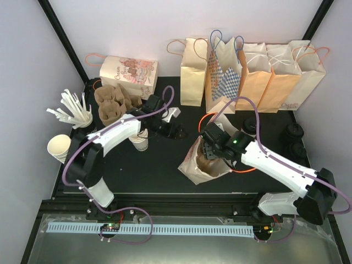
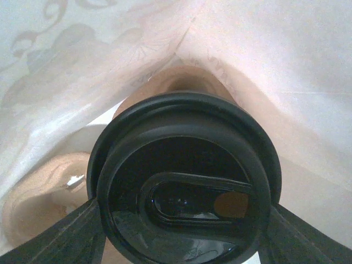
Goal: Pack the takeout coffee
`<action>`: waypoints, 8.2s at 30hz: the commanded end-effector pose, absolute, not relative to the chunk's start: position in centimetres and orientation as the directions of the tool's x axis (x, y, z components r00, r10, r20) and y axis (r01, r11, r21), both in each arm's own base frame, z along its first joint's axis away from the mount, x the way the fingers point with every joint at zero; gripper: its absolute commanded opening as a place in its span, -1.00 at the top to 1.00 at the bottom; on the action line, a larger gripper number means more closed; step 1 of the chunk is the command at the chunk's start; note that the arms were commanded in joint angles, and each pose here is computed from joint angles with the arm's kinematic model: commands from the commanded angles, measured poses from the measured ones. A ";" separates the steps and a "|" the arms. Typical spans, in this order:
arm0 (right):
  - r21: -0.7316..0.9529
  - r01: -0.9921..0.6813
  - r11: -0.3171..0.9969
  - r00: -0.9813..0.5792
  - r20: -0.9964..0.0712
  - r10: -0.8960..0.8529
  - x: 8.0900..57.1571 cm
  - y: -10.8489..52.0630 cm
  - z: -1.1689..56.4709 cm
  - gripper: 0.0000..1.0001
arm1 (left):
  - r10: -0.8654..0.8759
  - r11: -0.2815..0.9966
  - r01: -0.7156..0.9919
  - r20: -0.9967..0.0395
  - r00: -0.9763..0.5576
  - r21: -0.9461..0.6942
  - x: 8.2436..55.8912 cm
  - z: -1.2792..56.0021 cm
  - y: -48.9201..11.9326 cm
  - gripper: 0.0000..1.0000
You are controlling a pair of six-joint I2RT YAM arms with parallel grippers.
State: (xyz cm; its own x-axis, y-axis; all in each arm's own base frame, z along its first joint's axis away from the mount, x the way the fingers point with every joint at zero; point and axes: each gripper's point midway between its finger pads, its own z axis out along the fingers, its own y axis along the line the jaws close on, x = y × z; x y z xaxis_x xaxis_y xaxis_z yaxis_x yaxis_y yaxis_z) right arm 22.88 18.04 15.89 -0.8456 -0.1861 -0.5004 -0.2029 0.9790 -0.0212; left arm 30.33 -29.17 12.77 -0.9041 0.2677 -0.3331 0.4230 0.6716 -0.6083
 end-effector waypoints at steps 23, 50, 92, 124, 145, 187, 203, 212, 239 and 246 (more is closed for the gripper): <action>-0.080 -0.259 0.963 -0.809 -0.526 -0.261 25.4 19.9 23.7 -1.00 | 0.039 0.469 0.720 -0.802 -0.596 -0.512 24.5 31.3 -24.4 -0.98; 0.308 -0.035 0.951 -0.647 -0.732 0.214 21.3 13.2 40.4 -0.97 | -0.010 0.400 0.780 -0.854 -0.520 -0.480 24.8 34.4 -27.2 -0.75; 0.088 0.444 0.892 -0.798 -0.415 0.438 35.0 -0.9 16.7 -0.66 | -0.067 0.441 0.412 -0.487 -0.871 -0.797 12.1 28.4 -29.2 -0.69; 0.024 0.447 0.894 -0.841 -0.330 0.429 37.3 -1.0 12.3 -0.56 | -0.069 0.452 0.416 -0.496 -0.865 -0.789 12.1 27.3 -28.9 -0.77; 0.268 0.005 0.963 -0.686 -0.700 0.198 33.0 5.2 31.3 -0.21 | -0.087 0.486 0.420 -0.521 -0.849 -0.766 13.8 27.7 -30.3 -0.78; 0.296 -0.380 0.876 -0.792 -0.593 -0.144 20.8 13.5 32.0 0.09 | -0.161 0.732 0.241 -0.505 -0.848 -0.638 19.8 27.3 -27.6 0.97; 0.308 -0.479 0.822 -0.809 -0.519 -0.277 16.5 18.9 31.6 0.13 | -0.013 0.656 0.456 -0.614 -0.789 -0.601 24.8 31.7 -29.9 0.97; 0.342 -0.485 0.805 -0.797 -0.551 -0.247 17.4 22.1 32.4 0.15 | 0.134 0.538 0.549 -0.578 -0.805 -0.640 25.8 30.9 -35.1 0.97; 0.019 -0.452 0.892 -0.698 -0.630 -0.341 22.3 19.6 30.2 0.14 | 0.039 0.538 0.571 -0.658 -0.752 -0.620 28.8 34.0 -29.4 -0.97; 0.044 -0.495 0.868 -0.680 -0.642 -0.355 22.1 20.5 29.7 0.14 | -0.016 0.494 0.560 -0.651 -0.759 -0.665 26.1 31.5 -28.1 -0.93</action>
